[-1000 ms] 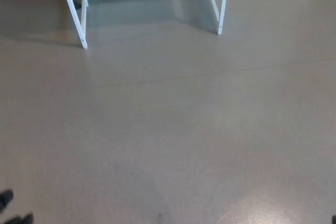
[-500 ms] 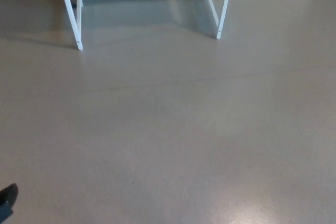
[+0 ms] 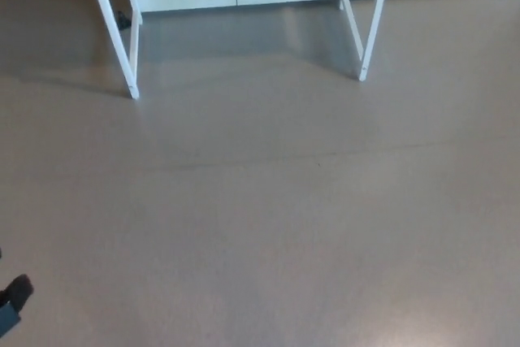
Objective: The robot walk up to a desk on which a bottle is kept on the left hand side and a container is kept on the right hand side. The robot uses its left hand to pick up the bottle and places it in the container.
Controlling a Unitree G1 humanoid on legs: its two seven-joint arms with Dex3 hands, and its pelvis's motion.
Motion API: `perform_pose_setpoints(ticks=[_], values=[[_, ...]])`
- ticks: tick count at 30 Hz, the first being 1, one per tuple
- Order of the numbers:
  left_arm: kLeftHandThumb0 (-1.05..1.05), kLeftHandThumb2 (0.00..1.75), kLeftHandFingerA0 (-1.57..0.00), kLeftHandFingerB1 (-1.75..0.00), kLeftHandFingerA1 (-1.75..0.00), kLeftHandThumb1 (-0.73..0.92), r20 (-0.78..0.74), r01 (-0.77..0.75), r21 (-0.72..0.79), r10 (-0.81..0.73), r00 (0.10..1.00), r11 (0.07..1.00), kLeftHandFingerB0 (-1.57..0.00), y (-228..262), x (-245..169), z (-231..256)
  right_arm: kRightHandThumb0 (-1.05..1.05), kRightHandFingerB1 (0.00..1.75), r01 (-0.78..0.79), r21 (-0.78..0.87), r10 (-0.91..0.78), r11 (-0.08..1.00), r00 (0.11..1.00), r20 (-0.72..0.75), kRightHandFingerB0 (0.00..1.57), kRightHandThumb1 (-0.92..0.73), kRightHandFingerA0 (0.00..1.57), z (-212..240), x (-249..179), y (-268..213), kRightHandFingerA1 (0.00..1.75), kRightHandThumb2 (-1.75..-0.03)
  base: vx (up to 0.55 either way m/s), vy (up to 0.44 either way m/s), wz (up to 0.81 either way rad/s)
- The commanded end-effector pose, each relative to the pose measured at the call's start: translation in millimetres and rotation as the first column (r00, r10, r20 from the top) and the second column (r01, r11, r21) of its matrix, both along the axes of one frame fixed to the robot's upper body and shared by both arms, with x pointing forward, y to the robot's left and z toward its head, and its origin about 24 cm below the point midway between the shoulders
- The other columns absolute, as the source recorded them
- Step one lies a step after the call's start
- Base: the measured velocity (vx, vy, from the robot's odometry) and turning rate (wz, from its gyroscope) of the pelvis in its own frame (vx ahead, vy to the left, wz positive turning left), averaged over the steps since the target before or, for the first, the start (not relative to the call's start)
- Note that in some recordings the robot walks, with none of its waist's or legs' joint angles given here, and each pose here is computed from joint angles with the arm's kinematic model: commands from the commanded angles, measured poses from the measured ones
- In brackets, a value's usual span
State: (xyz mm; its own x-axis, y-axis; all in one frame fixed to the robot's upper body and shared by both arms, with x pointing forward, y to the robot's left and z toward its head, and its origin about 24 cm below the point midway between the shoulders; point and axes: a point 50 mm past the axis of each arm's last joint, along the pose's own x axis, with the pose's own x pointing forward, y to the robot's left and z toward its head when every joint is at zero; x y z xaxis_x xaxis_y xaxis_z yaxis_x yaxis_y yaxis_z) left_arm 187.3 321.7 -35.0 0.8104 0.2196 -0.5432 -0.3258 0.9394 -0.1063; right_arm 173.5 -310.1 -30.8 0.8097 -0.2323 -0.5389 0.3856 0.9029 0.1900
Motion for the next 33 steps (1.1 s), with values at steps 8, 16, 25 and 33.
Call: perform_pose_setpoints(ticks=[8, 16, 25, 33], values=[[-0.16, 0.64, -0.29, -0.29, -0.35, 0.76, -0.021, 0.000, -0.016, 0.000, 1.000, 1.000, -0.17, 4, -3, 0, -0.12, 0.55, 0.010, 0.011, -0.010, 1.000, 1.000, -0.016, 0.21, -0.38, 0.26, -2, -3, -1, 0.59, -0.87, 0.33, -0.042, -0.11], [-0.16, 0.64, -0.29, -0.29, -0.35, 0.76, -0.025, 0.002, -0.016, -0.002, 1.000, 1.000, -0.18, 4, -2, 0, -0.12, 0.54, 0.007, 0.011, -0.007, 1.000, 1.000, -0.018, 0.19, -0.38, 0.22, -3, -5, -1, 0.57, -0.87, 0.47, 0.187, -0.22], [-0.19, 0.67, -0.31, -0.31, -0.35, 0.76, -0.157, 0.015, 0.001, -0.015, 0.988, 1.000, -0.21, 4, -34, -18, -0.09, 0.53, 0.022, 0.041, -0.018, 0.999, 0.995, -0.095, 0.16, -0.44, 0.19, -20, -49, -2, 0.56, -0.91, 0.44, 0.071, 0.15], [-0.22, 0.67, -0.28, -0.31, -0.36, 0.75, -0.219, 0.057, -0.016, -0.059, 0.974, 0.998, -0.19, 6, -44, -29, -0.12, 0.44, 0.008, 0.046, -0.003, 0.999, 0.994, -0.112, 0.24, -0.61, 0.26, -32, -67, -5, 0.51, -0.57, 0.54, -0.082, 0.05]])
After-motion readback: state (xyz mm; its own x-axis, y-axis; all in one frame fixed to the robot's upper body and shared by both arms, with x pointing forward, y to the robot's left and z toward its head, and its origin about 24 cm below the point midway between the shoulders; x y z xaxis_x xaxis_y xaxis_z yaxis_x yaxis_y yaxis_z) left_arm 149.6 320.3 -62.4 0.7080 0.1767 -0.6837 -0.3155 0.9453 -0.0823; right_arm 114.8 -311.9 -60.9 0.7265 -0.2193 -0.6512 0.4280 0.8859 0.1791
